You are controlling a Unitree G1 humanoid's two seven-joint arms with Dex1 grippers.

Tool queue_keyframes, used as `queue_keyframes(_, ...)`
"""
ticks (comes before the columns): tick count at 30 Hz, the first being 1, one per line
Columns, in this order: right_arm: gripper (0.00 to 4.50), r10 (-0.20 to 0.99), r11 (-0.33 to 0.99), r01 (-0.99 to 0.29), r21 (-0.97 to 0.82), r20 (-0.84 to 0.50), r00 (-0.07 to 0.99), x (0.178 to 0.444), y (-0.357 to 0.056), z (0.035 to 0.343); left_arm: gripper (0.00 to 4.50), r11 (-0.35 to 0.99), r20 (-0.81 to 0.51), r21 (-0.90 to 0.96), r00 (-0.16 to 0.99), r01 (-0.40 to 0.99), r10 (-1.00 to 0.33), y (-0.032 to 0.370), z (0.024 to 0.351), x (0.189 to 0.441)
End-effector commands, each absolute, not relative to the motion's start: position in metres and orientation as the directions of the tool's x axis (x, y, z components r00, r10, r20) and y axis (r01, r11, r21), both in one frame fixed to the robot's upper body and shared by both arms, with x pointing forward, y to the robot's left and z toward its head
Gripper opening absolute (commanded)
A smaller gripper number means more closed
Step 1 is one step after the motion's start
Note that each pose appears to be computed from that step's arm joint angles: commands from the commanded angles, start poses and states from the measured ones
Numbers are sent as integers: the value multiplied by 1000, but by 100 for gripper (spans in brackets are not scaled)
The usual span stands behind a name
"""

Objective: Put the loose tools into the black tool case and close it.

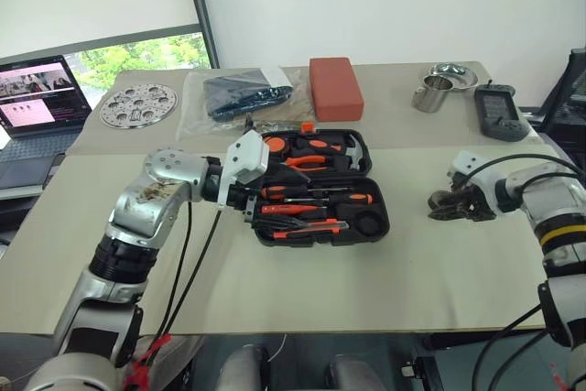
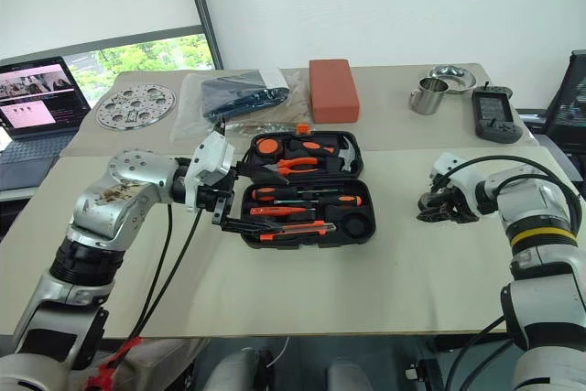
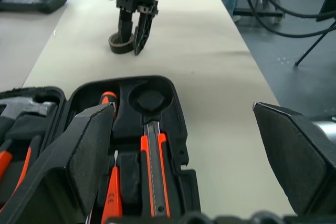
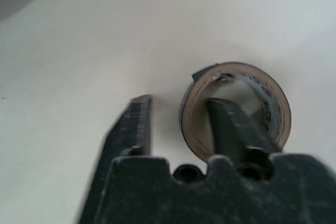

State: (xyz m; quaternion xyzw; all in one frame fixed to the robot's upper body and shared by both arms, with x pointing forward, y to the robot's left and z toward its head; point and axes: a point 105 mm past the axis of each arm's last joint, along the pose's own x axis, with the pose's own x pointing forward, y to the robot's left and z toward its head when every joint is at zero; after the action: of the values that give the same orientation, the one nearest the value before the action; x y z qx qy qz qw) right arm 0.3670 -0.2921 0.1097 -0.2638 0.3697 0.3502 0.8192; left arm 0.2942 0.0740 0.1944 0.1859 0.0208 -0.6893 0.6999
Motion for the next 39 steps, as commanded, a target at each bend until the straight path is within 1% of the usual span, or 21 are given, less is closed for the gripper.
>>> queue_keyframes(1, 44, 412, 590, -781, -206, -754, 511, 372, -290, 128, 450, 17, -280, 274, 97, 962, -955, 79, 202, 296)
queue_keyframes(2, 4, 414, 590, -780, -209, -750, 515, 372, -290, 129, 450, 20, -280, 272, 100, 962, -955, 79, 202, 296)
queue_keyframes(6, 1, 415, 559, -793, -242, -747, 520, 369, -292, 136, 450, 40, -281, 265, 116, 963, -953, 82, 200, 297)
queue_keyframes(9, 1, 463, 496, -826, -268, -723, 512, 366, -279, 150, 450, 49, -281, 262, 125, 964, -951, 84, 200, 297)
queue_keyframes(12, 1, 517, 407, -870, -277, -715, 470, 358, -257, 161, 450, 59, -275, 256, 131, 965, -952, 85, 201, 297)
queue_keyframes(16, 1, 612, 225, -937, -266, -710, 348, 335, -206, 174, 450, 52, -290, 239, 122, 970, -949, 90, 197, 290)
queue_keyframes(19, 1, 622, 176, -950, -257, -719, 310, 325, -186, 167, 450, 31, -311, 228, 103, 973, -945, 91, 193, 285)
queue_keyframes(21, 1, 588, 168, -951, -259, -748, 307, 323, -180, 155, 450, -5, -329, 220, 69, 975, -942, 91, 191, 279)
queue_keyframes(23, 1, 583, 145, -957, -253, -760, 289, 320, -173, 148, 450, -27, -335, 220, 49, 975, -941, 91, 190, 276)
queue_keyframes(30, 1, 598, 119, -969, -218, -763, 245, 316, -158, 145, 450, -17, -333, 238, 65, 971, -941, 91, 192, 278)
queue_keyframes(34, 1, 604, 123, -968, -217, -758, 246, 316, -155, 144, 450, -6, -333, 247, 79, 969, -939, 91, 193, 282)
queue_keyframes(36, 77, 614, 126, -969, -212, -751, 244, 316, -153, 144, 450, -4, -332, 247, 81, 969, -940, 91, 193, 283)
queue_keyframes(38, 131, 635, 124, -971, -204, -736, 235, 315, -148, 145, 450, -3, -332, 248, 83, 969, -940, 91, 193, 283)
queue_keyframes(39, 169, 640, 120, -972, -203, -732, 232, 315, -147, 146, 450, -2, -332, 248, 83, 969, -939, 90, 193, 284)
